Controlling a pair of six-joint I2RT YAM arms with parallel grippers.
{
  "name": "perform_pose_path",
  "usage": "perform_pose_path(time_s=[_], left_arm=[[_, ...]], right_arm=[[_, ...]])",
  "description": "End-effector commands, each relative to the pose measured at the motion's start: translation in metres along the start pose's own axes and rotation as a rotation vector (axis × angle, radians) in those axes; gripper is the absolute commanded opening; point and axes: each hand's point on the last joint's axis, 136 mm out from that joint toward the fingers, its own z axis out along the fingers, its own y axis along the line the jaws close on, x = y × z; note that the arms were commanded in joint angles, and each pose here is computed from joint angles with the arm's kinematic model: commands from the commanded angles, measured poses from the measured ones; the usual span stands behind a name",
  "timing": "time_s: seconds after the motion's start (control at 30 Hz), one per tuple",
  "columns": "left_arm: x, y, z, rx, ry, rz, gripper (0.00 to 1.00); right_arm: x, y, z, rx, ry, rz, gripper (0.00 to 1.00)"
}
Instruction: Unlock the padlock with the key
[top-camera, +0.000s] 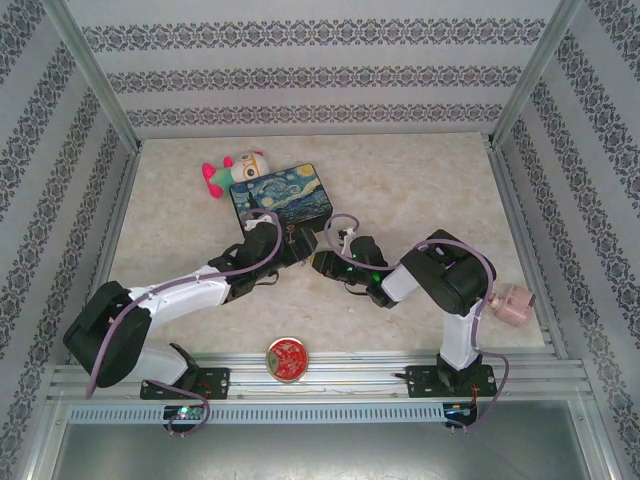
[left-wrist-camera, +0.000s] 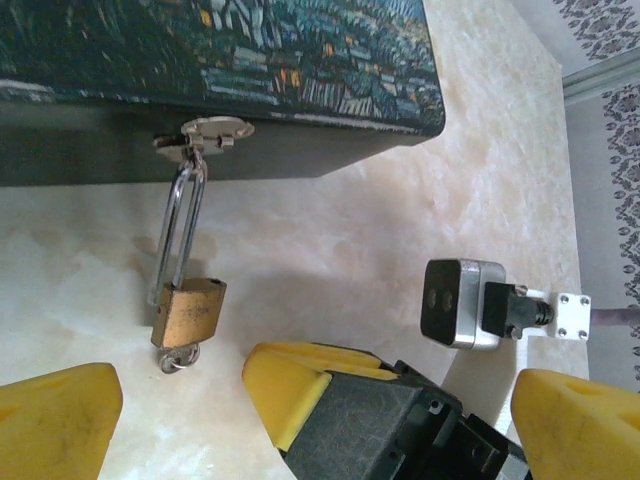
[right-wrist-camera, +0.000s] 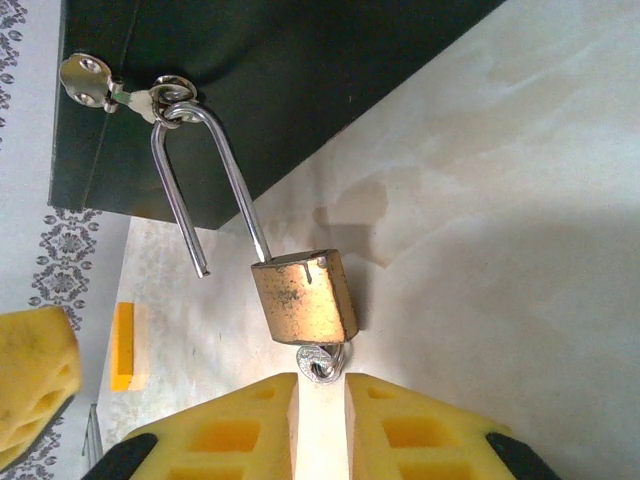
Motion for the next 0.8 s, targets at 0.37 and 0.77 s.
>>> perform_pose_path(time_s=[0.37, 0.77], left_arm=[[-0.067, 0.028, -0.04, -0.199, -0.158, 0.185, 0.99], [-0.129, 0.084, -0.035, -0.382, -0.124, 0.179, 0.99]], right_arm=[[-0.001, 0.016, -0.008, 0.204, 0.039, -0.231, 0.4], [-0.004, 0.018, 0.003, 0.462, 0.147, -0.43, 0.47]])
